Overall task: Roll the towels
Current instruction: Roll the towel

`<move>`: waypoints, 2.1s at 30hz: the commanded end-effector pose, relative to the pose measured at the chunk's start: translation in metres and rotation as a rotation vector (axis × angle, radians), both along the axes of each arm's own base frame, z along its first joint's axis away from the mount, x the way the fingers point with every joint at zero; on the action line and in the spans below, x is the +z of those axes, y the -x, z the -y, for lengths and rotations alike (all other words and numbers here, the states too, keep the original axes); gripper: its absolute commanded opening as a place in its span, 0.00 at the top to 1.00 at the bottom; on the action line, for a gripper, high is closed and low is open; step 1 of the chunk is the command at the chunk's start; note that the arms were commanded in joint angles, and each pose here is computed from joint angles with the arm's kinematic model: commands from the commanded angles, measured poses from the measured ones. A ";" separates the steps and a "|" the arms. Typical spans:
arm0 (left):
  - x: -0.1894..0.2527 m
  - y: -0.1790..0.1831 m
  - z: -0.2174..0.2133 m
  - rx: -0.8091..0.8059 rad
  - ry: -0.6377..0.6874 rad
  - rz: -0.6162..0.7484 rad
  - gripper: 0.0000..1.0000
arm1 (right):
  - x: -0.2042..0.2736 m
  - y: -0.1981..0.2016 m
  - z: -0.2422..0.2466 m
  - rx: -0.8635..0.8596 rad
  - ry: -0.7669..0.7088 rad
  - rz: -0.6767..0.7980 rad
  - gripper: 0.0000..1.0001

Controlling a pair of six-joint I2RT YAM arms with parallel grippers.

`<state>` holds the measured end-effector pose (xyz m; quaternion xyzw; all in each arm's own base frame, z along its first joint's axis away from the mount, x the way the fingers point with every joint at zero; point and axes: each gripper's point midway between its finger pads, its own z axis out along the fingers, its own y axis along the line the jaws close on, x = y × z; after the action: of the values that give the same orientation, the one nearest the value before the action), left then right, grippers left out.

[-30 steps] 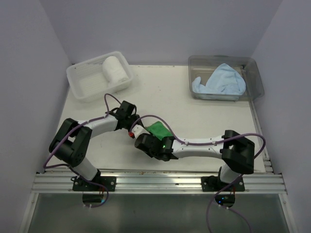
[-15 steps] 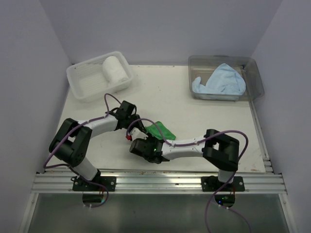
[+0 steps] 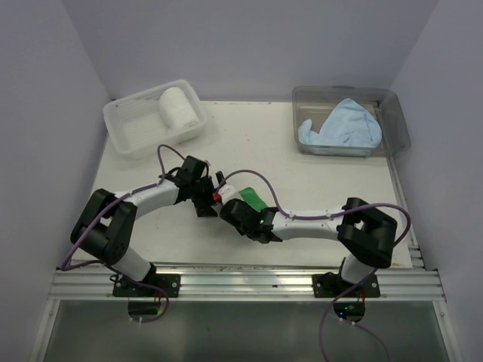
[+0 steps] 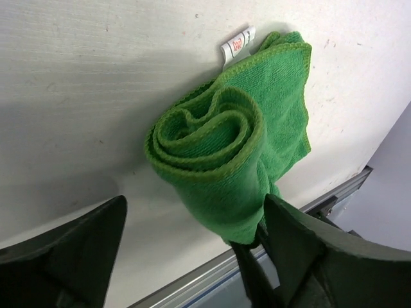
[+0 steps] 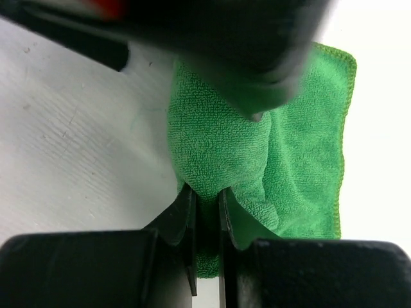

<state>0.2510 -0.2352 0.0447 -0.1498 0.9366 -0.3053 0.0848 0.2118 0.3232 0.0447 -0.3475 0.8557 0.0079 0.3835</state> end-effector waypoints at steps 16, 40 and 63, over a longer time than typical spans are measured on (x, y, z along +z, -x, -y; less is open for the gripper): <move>0.010 -0.007 0.011 -0.038 0.091 0.064 0.07 | 0.023 0.010 -0.018 0.017 -0.719 -0.508 1.00; 0.003 -0.016 0.010 -0.011 0.028 0.023 0.53 | 0.023 -0.011 0.031 -0.212 -0.583 -0.424 0.29; 0.002 -0.013 0.006 0.001 -0.005 -0.002 0.54 | 0.034 0.008 -0.027 0.057 0.093 0.148 0.37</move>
<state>0.2572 -0.2399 0.0396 -0.1568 0.9368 -0.3047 0.0706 0.1880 0.3514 0.0673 -0.4012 0.8248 -0.0062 0.3983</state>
